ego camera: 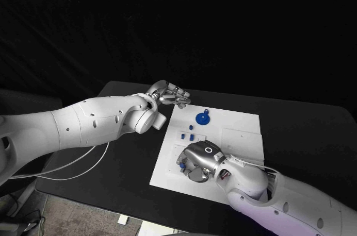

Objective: Assemble the parts on the task board

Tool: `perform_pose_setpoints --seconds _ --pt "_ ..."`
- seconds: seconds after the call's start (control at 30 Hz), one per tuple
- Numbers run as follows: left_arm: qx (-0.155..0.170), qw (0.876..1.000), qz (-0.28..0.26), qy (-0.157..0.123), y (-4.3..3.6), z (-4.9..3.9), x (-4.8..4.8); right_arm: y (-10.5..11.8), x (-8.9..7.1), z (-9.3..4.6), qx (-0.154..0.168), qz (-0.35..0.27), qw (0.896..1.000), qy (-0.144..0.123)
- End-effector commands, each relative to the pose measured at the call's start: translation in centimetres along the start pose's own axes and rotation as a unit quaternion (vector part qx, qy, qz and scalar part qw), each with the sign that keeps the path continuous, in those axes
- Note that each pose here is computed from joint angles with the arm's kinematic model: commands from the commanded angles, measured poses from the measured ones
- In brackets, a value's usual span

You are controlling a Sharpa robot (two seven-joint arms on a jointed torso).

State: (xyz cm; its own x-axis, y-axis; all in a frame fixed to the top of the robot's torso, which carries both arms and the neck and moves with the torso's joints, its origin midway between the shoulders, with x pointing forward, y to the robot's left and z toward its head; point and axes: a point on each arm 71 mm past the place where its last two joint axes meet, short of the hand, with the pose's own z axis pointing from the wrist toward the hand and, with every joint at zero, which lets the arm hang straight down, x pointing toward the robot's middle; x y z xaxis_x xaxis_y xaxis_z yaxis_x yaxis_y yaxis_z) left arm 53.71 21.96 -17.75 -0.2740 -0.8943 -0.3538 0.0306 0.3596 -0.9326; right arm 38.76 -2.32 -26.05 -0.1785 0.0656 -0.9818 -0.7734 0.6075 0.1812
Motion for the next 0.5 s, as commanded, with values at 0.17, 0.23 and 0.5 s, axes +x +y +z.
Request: perform_pose_setpoints --seconds 0.17,0.23,0.5 --pt "0.001 1.0 -0.004 0.008 -0.14 0.05 0.19 0.03 0.93 -0.14 -0.002 0.014 1.0 0.017" --pt "0.001 1.0 -0.004 0.008 -0.13 0.04 0.17 -0.03 0.9 -0.17 -0.001 0.014 1.0 0.013" --pt "-0.001 1.0 -0.004 0.007 -0.07 0.01 0.08 -0.35 0.69 -0.37 0.004 0.019 1.0 -0.006"
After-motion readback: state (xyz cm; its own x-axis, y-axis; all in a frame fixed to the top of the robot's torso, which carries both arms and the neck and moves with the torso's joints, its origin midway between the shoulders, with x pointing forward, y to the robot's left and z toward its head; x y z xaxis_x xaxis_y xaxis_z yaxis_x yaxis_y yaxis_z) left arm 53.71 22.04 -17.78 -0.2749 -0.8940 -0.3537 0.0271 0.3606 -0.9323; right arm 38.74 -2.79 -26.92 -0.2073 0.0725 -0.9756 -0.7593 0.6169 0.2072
